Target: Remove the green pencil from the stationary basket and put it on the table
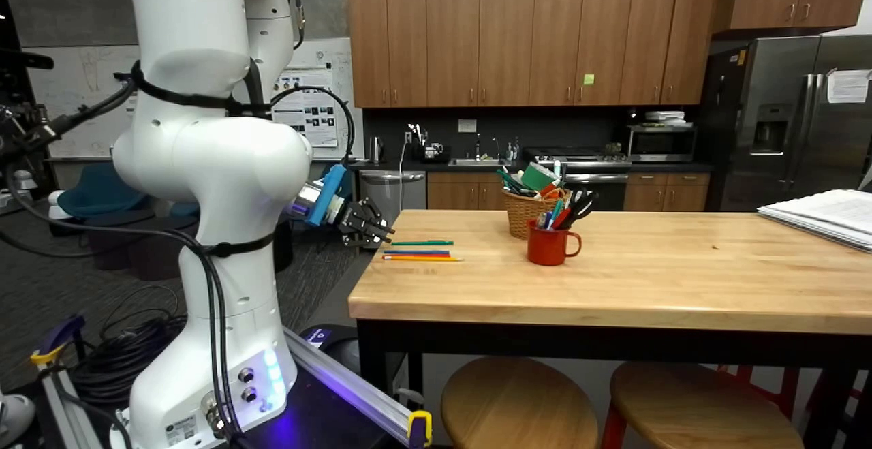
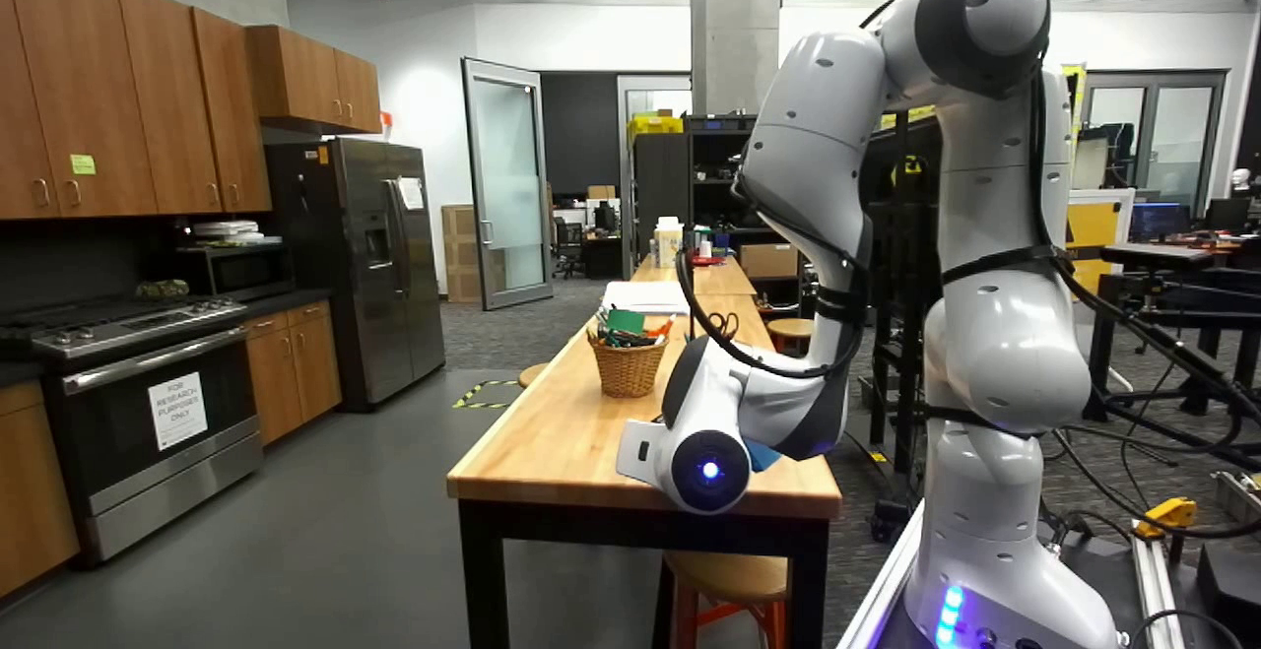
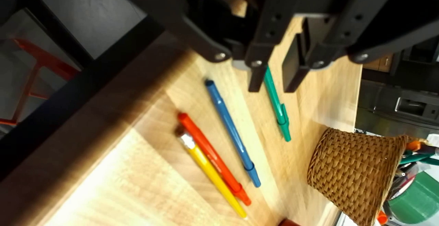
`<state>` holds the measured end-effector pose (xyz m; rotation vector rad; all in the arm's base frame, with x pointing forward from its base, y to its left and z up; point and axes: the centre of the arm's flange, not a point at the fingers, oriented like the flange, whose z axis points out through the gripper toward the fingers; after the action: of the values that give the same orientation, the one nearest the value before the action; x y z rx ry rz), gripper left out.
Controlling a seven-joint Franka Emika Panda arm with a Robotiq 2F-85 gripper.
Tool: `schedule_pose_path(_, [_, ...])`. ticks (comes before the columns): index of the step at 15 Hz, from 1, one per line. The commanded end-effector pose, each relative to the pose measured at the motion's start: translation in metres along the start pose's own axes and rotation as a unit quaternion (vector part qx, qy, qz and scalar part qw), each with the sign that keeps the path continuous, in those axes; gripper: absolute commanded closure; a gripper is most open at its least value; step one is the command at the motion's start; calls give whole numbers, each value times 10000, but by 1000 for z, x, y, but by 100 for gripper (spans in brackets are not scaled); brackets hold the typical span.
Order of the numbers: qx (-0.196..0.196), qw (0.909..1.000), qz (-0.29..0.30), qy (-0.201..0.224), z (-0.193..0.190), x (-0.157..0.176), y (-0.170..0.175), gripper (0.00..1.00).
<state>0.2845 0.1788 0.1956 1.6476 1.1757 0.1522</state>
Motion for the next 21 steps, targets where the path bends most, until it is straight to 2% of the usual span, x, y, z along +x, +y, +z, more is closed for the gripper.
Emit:
schedule_pose_path(1, [1, 9999, -120, 31, 4, -16, -3, 94])
schedule_pose_path(3, [7, 9999, -113, 24, 4, -15, -2, 91])
schedule_pose_path(4, [5, 10000, -80, 26, 4, -14, 1, 80])
schedule_pose_path(5, [0, 10000, -52, 28, 4, -13, 4, 77])
schedule_pose_path(6, [-2, 10000, -22, 22, 4, -12, 7, 64])
schedule_pose_path(9, [46, 9998, 172, -51, 5, -14, 23, 48])
schedule_pose_path(12, [300, 9971, 656, -243, 6, -22, 51, 26])
schedule_pose_path(13, [526, 9939, 917, -319, 5, -25, 65, 20])
schedule_pose_path(16, [1139, 9782, 1671, -471, -1, -36, 109, 1])
schedule_pose_path(18, [1490, 9633, 2160, -566, -7, -42, 135, 0])
schedule_pose_path(21, [1930, 9350, 2863, -812, -15, -55, 165, 0])
